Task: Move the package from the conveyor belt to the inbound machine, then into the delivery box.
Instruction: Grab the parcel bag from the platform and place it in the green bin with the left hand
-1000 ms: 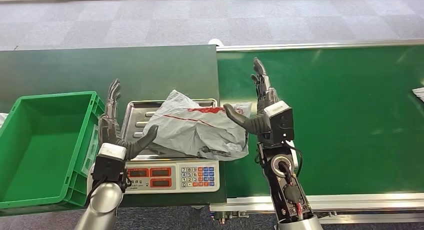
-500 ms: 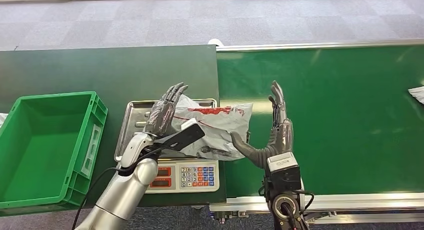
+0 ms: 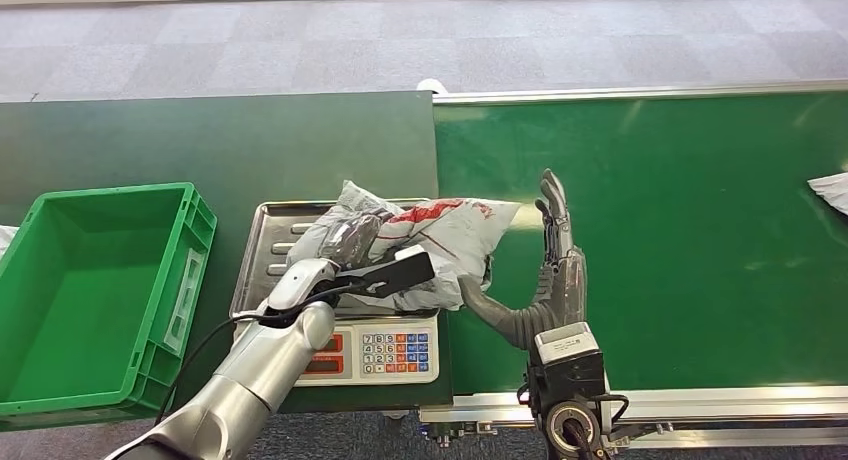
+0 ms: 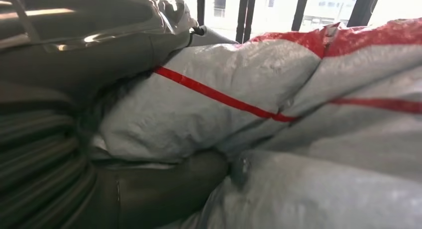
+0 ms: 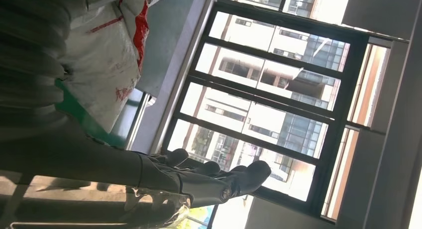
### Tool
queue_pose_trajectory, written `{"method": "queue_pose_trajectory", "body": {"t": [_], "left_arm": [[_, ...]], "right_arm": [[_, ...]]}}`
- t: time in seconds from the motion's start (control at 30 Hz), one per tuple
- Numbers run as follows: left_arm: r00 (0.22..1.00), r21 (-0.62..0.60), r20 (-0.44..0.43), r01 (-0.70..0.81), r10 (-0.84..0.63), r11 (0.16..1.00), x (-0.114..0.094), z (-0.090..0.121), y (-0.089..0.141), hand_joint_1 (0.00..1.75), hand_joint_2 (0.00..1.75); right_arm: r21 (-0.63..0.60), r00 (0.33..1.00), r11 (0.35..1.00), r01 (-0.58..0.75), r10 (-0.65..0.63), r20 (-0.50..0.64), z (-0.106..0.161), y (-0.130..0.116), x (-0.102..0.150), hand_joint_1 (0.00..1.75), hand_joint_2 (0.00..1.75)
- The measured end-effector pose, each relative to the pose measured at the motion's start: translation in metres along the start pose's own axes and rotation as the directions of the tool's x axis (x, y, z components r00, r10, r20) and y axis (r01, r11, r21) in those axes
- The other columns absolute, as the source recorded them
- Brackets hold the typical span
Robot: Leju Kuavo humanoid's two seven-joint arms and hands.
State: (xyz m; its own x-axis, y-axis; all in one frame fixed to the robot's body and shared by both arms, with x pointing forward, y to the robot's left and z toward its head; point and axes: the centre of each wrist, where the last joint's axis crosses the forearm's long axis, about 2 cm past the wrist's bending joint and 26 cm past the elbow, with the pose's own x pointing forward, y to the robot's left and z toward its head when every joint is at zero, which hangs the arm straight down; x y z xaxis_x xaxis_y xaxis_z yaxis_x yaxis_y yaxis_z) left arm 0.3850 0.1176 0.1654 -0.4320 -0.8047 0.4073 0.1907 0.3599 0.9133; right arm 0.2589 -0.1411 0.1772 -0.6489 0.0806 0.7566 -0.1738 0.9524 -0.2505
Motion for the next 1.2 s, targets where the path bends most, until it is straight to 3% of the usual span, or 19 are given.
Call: {"method": "queue_pose_trajectory", "body": {"t": [0.2,0.4,0.6,0.83,1.0,1.2], "left_arm": [[0.997,0.054,0.026,-0.075,0.074,0.996,-0.005,0.000,0.002,1.75,1.75],[0.954,0.259,0.105,-0.300,0.282,0.918,-0.012,0.011,0.001,1.75,1.75],[0.845,0.516,0.246,-0.528,0.474,0.674,-0.016,0.030,0.017,1.72,1.75],[0.843,0.773,0.346,-0.505,0.411,0.384,-0.037,0.065,0.065,1.74,1.75],[0.934,0.901,0.216,-0.303,0.285,0.310,-0.073,0.098,0.099,1.74,1.75],[0.977,0.951,-0.094,0.031,0.190,0.308,-0.135,0.140,0.126,1.65,1.75]], "right_arm": [[-0.006,1.000,1.000,-0.003,0.003,-0.005,0.001,-0.001,0.000,0.00,1.75],[-0.026,1.000,1.000,-0.013,0.013,-0.011,0.004,-0.002,0.002,0.00,1.75],[-0.043,0.999,0.999,-0.022,0.021,-0.030,0.010,-0.003,0.001,0.00,1.75],[-0.060,0.997,0.997,-0.040,0.036,-0.066,0.024,-0.003,-0.001,0.00,1.75],[-0.067,0.994,0.997,-0.045,0.038,-0.101,0.037,-0.003,-0.004,0.00,1.75],[-0.073,0.987,0.995,-0.063,0.052,-0.152,0.048,-0.006,-0.007,0.00,1.75]]}}
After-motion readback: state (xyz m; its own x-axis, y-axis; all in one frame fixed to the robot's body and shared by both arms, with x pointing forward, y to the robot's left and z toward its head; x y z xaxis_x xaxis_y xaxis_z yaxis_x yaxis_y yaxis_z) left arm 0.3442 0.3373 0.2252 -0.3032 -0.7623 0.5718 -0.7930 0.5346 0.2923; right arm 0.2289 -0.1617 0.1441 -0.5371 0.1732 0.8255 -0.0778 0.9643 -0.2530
